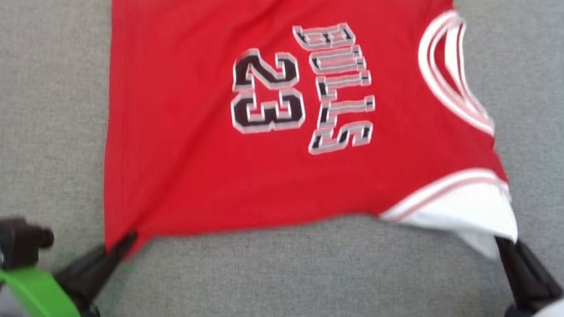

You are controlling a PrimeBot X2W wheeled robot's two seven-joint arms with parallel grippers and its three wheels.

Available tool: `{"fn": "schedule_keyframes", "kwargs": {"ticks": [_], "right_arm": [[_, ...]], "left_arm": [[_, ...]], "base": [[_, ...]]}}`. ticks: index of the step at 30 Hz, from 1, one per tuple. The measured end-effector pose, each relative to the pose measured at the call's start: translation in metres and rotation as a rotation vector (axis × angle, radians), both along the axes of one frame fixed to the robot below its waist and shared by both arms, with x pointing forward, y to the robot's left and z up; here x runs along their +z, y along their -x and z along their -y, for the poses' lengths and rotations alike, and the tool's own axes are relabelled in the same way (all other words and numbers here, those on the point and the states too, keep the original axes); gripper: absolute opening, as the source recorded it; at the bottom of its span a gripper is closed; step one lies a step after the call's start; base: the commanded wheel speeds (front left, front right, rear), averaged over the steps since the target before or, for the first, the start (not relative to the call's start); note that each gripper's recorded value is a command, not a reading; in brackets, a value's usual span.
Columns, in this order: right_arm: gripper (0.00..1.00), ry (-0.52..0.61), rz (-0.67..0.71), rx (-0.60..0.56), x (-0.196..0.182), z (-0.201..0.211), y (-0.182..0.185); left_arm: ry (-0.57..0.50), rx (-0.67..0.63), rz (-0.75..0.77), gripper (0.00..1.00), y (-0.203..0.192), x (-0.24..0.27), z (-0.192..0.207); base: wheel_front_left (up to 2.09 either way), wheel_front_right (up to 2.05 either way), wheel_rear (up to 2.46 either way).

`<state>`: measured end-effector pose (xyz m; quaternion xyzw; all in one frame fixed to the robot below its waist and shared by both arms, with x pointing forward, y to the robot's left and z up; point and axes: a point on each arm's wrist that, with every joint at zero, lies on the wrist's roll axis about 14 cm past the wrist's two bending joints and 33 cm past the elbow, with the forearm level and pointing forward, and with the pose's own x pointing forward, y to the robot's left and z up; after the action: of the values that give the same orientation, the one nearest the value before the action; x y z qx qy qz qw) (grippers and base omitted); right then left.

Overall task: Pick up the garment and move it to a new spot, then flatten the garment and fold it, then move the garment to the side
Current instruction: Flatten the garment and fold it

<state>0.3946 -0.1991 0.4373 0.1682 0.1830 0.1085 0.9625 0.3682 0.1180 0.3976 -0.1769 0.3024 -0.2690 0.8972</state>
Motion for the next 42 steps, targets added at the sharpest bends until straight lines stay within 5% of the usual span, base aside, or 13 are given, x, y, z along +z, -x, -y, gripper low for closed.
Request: {"fn": "schedule_keyframes", "kwargs": {"ticks": [8,13,24,40,41,42], "right_arm": [[0.0,-0.017,-0.086,-0.092,0.0,0.028,0.067],[0.0,-0.033,-0.049,-0.149,0.018,0.043,0.071],[0.0,-0.015,-0.073,-0.057,0.018,0.025,-0.014],[0.0,0.079,-0.131,0.03,-0.016,-0.005,-0.097],[0.28,0.083,-0.124,0.026,-0.016,-0.005,-0.1],[0.68,0.083,-0.113,0.02,-0.016,-0.004,-0.102]], "left_arm": [[0.092,0.076,-0.088,0.0,0.06,0.017,0.021],[0.128,0.101,-0.061,0.0,0.058,0.036,0.022],[0.075,-0.02,-0.085,0.0,0.008,0.042,0.026],[-0.045,0.002,-0.232,0.02,-0.053,-0.008,0.006],[-0.046,0.013,-0.234,0.25,-0.056,-0.01,0.005],[-0.046,0.023,-0.229,0.44,-0.058,-0.012,0.004]], "base": [[0.0,0.0,0.0],[0.0,0.0,0.0],[0.0,0.0,0.0],[0.0,0.0,0.0],[0.0,0.0,0.0],[0.0,0.0,0.0]]}}
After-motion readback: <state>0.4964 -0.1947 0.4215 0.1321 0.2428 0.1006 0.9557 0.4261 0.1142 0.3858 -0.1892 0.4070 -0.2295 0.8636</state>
